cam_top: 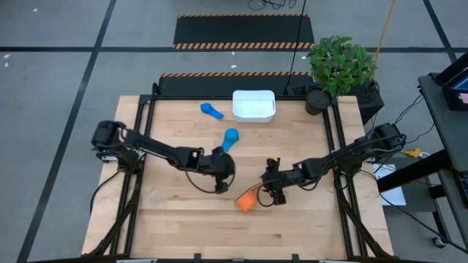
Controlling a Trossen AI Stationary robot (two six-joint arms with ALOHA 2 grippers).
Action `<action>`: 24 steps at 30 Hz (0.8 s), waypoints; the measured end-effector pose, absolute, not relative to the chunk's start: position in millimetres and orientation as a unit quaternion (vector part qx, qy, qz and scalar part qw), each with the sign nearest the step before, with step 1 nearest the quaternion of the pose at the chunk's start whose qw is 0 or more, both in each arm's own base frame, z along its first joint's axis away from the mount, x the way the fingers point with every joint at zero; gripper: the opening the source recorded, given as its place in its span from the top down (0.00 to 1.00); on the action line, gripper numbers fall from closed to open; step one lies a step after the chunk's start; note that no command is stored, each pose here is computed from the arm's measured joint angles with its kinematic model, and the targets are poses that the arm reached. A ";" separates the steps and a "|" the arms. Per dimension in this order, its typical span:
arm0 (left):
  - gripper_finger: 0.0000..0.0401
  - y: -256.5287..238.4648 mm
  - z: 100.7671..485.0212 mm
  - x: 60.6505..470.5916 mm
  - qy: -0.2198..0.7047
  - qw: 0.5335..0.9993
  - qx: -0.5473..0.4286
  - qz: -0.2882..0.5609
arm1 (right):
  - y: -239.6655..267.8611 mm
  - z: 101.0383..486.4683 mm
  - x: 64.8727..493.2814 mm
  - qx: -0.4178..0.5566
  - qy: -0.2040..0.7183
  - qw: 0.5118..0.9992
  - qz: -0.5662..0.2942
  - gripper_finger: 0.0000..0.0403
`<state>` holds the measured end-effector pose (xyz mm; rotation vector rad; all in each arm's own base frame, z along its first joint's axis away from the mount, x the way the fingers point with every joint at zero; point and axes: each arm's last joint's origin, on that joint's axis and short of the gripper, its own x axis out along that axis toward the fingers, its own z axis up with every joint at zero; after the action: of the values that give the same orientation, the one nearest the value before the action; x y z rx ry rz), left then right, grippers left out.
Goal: Nest measuring cups in basket
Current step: Adjust the nested measuring cups
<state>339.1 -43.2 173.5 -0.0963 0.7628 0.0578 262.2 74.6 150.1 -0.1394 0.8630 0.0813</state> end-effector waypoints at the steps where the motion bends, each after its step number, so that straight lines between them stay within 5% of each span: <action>1: 0.91 -44.3 177.9 336.6 0.369 0.928 -0.042 0.035 | 73.9 148.2 262.2 -0.074 0.411 0.908 0.035 0.38; 6: 0.91 -52.0 193.3 332.1 0.343 0.938 -0.028 0.039 | 71.9 124.9 260.8 -0.096 0.386 0.916 0.041 0.34; 11: 0.91 -57.3 192.4 330.2 0.349 0.936 -0.025 0.033 | 71.6 114.2 265.1 -0.100 0.384 0.916 0.063 0.41; 24: 0.91 -58.6 190.7 328.5 0.358 0.932 -0.046 0.041 | 63.6 112.4 269.3 -0.109 0.379 0.917 0.056 0.94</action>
<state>328.5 -58.6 190.7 -0.0945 0.7334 0.0849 269.3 63.6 112.4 -0.2245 0.7798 0.1142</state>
